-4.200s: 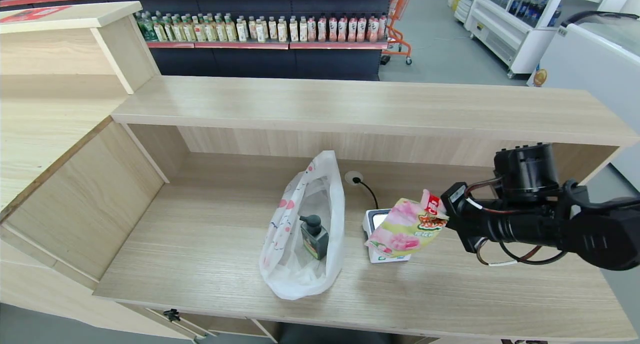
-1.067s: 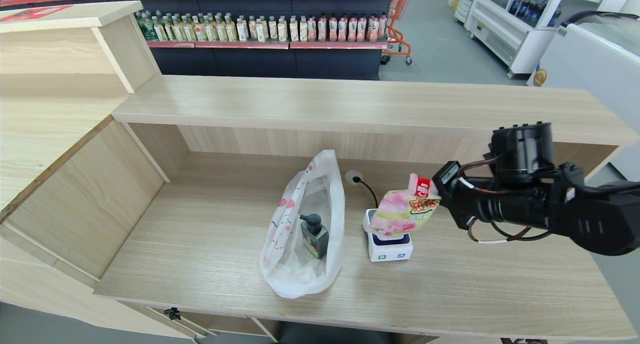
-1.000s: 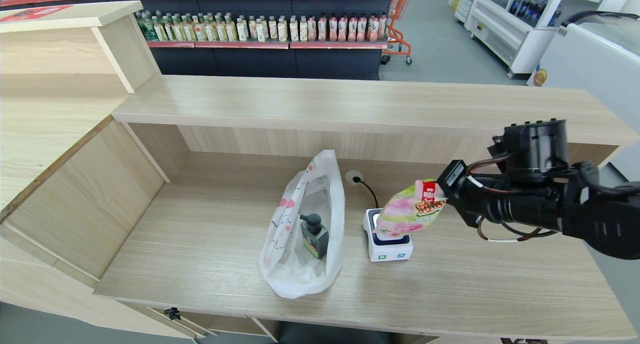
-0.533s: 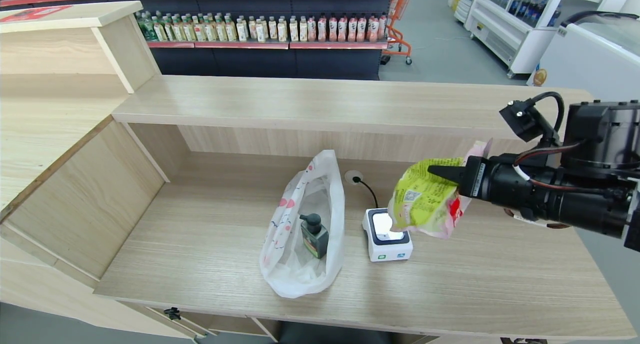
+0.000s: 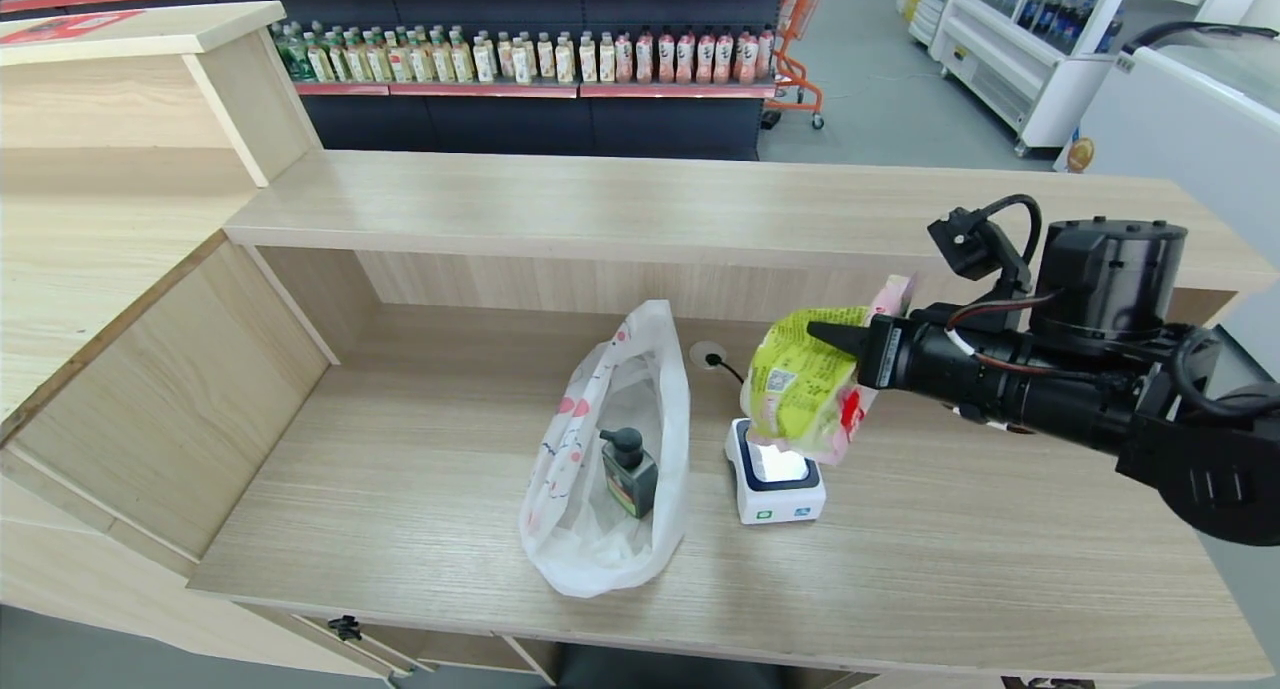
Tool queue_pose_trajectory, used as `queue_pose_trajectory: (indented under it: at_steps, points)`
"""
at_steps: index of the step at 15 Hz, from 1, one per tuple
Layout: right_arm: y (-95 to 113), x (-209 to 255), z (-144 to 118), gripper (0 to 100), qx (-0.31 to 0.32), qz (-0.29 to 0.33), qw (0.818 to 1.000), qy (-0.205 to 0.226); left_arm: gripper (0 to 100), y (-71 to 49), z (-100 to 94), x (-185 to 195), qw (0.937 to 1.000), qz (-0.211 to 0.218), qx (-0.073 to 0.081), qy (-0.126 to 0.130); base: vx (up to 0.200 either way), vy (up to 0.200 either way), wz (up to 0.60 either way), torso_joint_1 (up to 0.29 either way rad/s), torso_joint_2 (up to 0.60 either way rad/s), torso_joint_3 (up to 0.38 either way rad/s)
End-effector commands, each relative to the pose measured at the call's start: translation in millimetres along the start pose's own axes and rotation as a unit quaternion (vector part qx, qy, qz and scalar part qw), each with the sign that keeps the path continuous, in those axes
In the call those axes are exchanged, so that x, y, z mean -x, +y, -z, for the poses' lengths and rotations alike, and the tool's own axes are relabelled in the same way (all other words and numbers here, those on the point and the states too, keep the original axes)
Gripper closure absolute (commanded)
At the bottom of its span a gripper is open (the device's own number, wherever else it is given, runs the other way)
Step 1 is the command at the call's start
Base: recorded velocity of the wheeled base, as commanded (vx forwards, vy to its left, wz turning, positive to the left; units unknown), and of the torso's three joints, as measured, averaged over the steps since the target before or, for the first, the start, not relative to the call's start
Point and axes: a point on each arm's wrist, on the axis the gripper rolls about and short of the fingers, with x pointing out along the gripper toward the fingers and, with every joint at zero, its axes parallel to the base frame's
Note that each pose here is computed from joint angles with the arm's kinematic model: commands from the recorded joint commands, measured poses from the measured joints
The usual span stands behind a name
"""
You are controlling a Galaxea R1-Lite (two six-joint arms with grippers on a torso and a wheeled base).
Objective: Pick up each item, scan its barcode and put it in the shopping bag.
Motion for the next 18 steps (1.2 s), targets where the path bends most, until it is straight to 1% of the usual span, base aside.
queue_pose_trajectory:
  at_steps: [1, 3, 9, 13, 15, 18]
  points:
    - [-2, -5, 3, 100, -0.004, -0.002, 1.000, 0.005, 0, 0.0, 0.0, 0, 1.0000, 0.000, 0.001, 0.000, 0.000, 0.000, 0.00, 0.000, 0.00, 0.000]
    - [-1, -3, 1, 100, -0.004, -0.003, 1.000, -0.001, 0, 0.0, 0.0, 0, 1.0000, 0.000, 0.000, 0.000, 0.000, 0.000, 0.00, 0.000, 0.00, 0.000]
    - [3, -7, -16, 100, 0.006, -0.011, 0.999, -0.035, 0, 0.0, 0.0, 0, 1.0000, 0.000, 0.000, 0.000, 0.000, 0.200, 0.00, 0.004, 0.00, 0.003]
    - [-1, -20, -16, 100, 0.000, -0.011, 0.999, -0.034, 0, 0.0, -0.1, 0, 1.0000, 0.000, 0.000, 0.000, 0.000, 0.000, 0.00, 0.000, 0.00, 0.000]
    - [-7, -37, -14, 100, -0.011, -0.010, 0.999, -0.033, 0, 0.0, 0.0, 0, 1.0000, 0.000, 0.000, 0.000, 0.000, 0.000, 0.00, 0.000, 0.00, 0.000]
    - [-19, -65, -2, 100, -0.041, -0.018, 0.998, -0.033, 0, 0.0, -0.1, 0, 1.0000, 0.000, 0.000, 0.000, 0.000, 0.000, 0.00, 0.000, 0.00, 0.000]
